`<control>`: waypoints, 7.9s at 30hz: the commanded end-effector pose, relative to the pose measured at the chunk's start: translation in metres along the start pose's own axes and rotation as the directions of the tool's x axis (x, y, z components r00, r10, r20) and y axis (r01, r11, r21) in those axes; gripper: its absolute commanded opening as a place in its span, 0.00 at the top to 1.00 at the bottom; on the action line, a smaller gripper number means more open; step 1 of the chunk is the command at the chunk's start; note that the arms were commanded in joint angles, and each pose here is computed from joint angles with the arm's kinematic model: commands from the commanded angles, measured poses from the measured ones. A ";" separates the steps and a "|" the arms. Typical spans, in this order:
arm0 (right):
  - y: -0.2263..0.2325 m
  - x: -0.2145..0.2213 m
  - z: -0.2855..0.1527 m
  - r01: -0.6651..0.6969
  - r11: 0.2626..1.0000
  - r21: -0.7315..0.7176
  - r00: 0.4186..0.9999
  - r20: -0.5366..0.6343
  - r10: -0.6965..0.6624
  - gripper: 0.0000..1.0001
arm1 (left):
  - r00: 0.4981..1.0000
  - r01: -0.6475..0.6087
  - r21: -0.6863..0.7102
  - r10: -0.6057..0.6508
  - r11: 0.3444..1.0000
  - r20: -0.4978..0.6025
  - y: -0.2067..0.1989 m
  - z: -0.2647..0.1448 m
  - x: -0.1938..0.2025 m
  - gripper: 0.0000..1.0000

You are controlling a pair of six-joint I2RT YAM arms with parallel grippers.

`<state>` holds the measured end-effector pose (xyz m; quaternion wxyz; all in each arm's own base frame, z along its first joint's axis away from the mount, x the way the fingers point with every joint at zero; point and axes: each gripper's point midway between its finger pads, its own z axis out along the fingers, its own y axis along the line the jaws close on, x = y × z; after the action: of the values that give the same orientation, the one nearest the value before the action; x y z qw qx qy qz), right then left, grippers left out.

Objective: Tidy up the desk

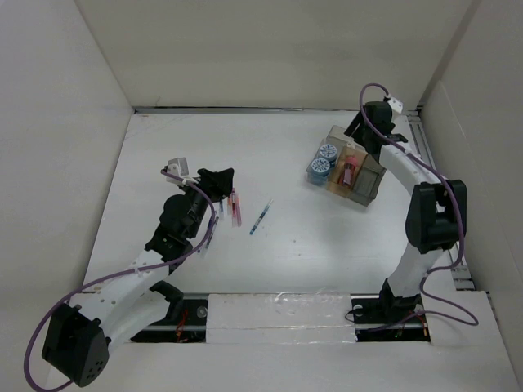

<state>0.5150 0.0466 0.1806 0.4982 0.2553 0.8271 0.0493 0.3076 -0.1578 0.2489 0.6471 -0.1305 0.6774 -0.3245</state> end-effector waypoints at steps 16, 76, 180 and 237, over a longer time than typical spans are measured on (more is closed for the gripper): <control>-0.039 -0.016 0.056 -0.036 0.996 0.078 0.999 -0.024 0.038 0.32 | 0.999 0.006 0.033 -0.008 0.999 0.042 -0.010 0.001 -0.014 0.46; 0.133 0.330 -0.140 0.356 0.827 -0.435 0.733 -0.419 -0.536 0.80 | 0.988 0.102 -0.090 -0.090 0.991 0.124 0.010 -0.007 -0.029 0.46; 0.222 0.360 -0.142 0.411 0.711 -0.570 0.671 -0.339 -0.659 0.69 | 0.945 0.215 -0.094 -0.183 0.972 0.270 0.022 -0.038 -0.055 0.47; -0.086 0.045 -0.021 -0.112 0.987 0.114 0.992 -0.038 0.117 0.66 | 0.974 0.157 -0.015 -0.152 0.987 0.165 0.001 -0.023 -0.036 0.44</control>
<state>0.4332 -0.0110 0.0951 0.4235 0.3331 0.8423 0.0147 0.2907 -0.1289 0.2415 0.6488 -0.2224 0.6480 -0.3313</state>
